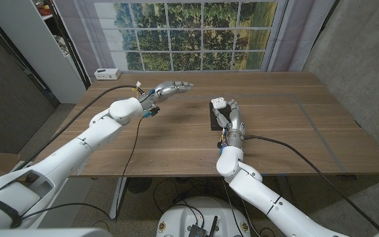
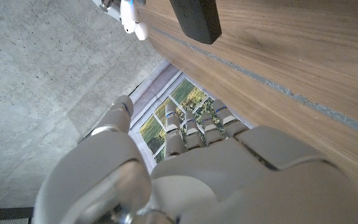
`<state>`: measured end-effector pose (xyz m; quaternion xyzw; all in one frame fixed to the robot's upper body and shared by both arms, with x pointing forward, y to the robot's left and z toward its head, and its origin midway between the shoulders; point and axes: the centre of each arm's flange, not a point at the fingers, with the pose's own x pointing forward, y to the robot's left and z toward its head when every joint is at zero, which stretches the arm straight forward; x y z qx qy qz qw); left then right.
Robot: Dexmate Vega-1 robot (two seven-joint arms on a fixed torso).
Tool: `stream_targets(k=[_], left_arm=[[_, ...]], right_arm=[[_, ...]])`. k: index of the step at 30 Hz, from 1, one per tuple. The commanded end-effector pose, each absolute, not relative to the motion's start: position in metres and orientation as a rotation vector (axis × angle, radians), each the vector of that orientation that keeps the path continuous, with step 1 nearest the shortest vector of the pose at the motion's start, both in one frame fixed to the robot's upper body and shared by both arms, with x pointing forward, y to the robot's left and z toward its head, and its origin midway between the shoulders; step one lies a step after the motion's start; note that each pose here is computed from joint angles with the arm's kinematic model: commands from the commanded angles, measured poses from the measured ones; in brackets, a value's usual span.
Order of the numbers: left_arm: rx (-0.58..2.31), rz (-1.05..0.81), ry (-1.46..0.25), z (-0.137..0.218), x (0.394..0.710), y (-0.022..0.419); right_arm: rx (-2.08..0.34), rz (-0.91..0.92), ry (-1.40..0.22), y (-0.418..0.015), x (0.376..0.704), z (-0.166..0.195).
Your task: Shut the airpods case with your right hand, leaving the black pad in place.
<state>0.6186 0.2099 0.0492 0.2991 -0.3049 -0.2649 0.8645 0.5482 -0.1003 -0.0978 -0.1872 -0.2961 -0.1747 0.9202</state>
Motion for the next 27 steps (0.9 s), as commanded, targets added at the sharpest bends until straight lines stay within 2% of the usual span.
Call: stream_targets(k=[1, 14, 27], left_arm=[[0.656, -0.644, -0.599, 0.045, 0.623, 0.188], [0.668, -0.721, -0.604, 0.043, 0.625, 0.178], [0.652, -0.713, -0.635, 0.038, 0.617, 0.182]], right_arm=[[-0.404, -0.268, -0.710, -0.093, 0.536, -0.082], [-0.427, -0.209, -0.727, -0.079, 0.539, -0.074], [-0.443, -0.188, -0.700, -0.075, 0.544, -0.077]])
